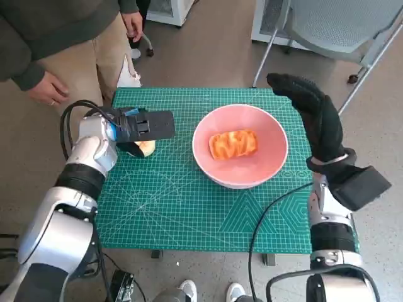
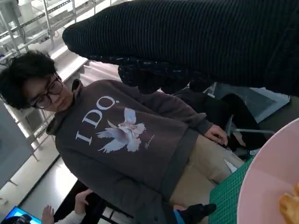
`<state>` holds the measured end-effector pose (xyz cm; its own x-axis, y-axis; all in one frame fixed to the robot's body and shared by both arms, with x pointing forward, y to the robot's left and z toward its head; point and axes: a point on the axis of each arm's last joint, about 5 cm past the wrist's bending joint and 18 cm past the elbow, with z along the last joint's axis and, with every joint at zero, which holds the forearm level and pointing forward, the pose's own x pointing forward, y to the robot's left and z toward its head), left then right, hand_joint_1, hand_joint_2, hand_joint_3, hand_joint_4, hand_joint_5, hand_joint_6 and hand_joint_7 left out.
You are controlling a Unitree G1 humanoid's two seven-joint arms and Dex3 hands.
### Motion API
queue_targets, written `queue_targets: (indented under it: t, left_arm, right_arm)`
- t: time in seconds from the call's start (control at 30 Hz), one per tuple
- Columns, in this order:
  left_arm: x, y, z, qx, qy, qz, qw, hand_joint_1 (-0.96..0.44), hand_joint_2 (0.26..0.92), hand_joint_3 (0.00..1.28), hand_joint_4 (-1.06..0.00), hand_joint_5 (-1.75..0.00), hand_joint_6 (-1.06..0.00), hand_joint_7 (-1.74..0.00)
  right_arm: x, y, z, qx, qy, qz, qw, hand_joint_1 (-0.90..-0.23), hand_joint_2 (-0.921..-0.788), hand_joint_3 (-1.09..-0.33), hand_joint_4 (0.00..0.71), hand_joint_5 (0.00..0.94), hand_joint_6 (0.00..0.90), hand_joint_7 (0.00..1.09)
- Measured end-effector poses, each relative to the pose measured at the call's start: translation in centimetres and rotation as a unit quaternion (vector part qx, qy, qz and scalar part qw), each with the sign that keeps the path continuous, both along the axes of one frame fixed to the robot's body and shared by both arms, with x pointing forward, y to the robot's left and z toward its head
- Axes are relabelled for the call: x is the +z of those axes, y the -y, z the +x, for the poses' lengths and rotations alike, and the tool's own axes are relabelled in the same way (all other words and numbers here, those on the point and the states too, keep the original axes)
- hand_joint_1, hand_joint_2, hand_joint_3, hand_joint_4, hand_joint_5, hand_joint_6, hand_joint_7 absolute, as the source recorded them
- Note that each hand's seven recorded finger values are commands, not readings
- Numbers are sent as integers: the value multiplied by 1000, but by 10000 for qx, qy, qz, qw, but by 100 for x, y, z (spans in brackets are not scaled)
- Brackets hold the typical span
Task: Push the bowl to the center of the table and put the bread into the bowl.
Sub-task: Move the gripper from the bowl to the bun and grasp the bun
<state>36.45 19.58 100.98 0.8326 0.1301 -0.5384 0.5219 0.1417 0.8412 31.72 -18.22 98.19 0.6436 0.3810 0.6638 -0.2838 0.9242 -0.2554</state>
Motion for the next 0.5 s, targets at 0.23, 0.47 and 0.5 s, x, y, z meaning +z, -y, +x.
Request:
queue_targets:
  t: [0.23, 0.47, 0.5]
  left_arm:
    - [-36, -17, -5, -27, -65, 82, 9999, -487, 733, 7, 1, 1, -171, -1]
    - [-84, -32, -11, 3, -144, 163, 9998, -497, 739, 8, 0, 0, -168, 0]
    - [-90, -31, -12, 6, -155, 169, 9997, -500, 741, 8, -5, -2, -168, 0]
  right_arm:
    - [-4, -8, -1, -7, -9, -28, 10000, -718, -921, -816, 194, 0, -1, 515]
    - [-4, -9, -2, -10, -7, -22, 10000, -719, -921, -815, 194, 0, -1, 517]
    - [-4, -9, -2, -10, -7, -22, 10000, -719, -921, -815, 194, 0, -1, 517]
